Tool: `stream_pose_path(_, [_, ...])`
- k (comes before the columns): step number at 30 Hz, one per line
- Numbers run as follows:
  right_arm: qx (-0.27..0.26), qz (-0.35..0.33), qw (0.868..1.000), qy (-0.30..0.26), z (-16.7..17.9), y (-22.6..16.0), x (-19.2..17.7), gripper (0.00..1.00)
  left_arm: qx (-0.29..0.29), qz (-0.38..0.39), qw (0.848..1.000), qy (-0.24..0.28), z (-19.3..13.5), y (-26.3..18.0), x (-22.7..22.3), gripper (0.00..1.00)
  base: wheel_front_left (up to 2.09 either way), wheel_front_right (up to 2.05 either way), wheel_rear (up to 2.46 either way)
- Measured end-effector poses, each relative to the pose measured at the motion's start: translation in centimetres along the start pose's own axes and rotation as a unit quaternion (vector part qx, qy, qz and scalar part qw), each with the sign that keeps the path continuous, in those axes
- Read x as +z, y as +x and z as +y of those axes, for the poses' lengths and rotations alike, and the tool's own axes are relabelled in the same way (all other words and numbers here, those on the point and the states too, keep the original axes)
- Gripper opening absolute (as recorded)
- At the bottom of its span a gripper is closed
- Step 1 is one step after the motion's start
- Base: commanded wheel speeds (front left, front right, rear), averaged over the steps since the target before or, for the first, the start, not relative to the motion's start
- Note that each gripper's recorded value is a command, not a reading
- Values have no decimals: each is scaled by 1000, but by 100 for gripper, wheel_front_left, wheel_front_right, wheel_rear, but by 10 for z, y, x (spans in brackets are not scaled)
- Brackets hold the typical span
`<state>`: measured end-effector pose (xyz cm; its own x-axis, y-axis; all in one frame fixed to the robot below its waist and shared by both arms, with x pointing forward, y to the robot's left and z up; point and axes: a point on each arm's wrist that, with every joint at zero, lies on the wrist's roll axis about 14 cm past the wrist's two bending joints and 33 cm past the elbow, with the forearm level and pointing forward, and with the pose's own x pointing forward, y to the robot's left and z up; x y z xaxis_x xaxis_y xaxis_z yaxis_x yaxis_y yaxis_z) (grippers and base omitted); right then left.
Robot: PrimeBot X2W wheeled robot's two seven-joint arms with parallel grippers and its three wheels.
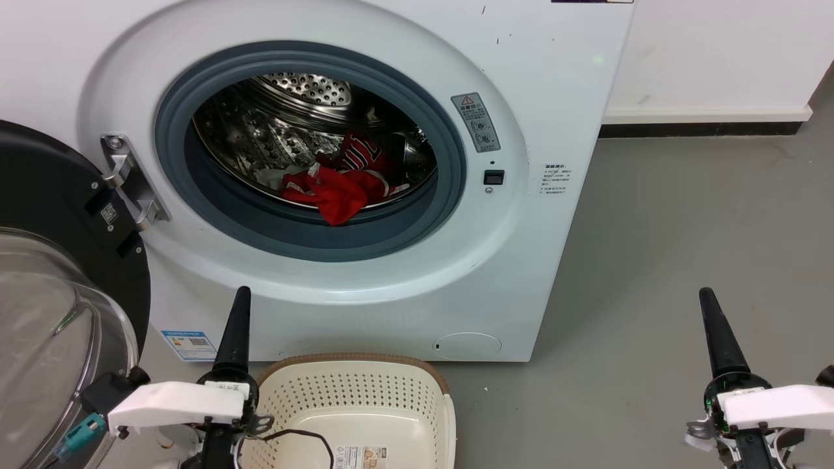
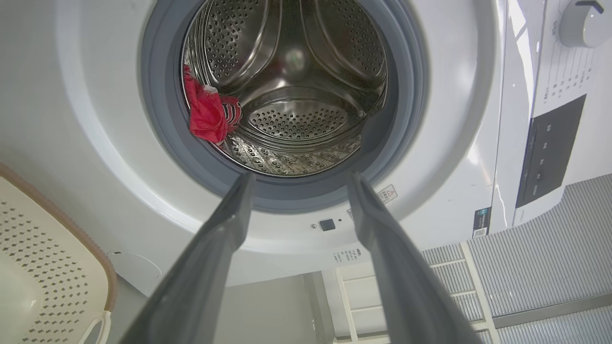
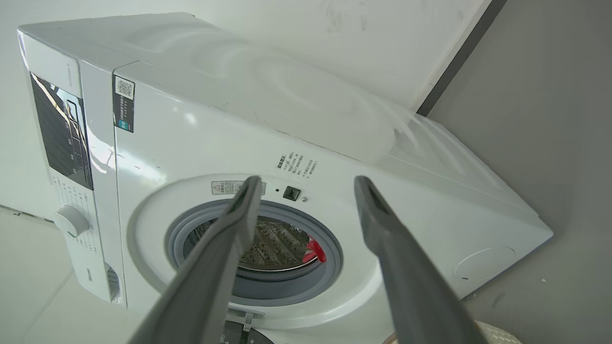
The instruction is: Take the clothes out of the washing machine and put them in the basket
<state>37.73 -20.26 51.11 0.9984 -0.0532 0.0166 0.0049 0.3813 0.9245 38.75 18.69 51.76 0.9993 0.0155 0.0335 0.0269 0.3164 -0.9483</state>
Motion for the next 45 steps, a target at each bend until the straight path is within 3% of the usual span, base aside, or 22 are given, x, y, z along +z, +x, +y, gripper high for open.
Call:
stream_pose_path(8, [16,0,994,-112,9,-1,-1,100,-11,3,996,93,-9,2,-4,100,0,0,0])
stream_pose_path(20, [38,0,967,-250,19,-5,-6,100,-17,11,975,222,-13,2,-14,100,0,0,0])
stream_pose_path(27, [45,2,952,-303,20,-6,-9,100,-24,11,956,291,-14,2,-17,100,0,0,0])
stream_pose_path(45, [60,8,908,-415,23,-11,-14,100,-44,8,911,409,-20,3,-22,100,0,0,0])
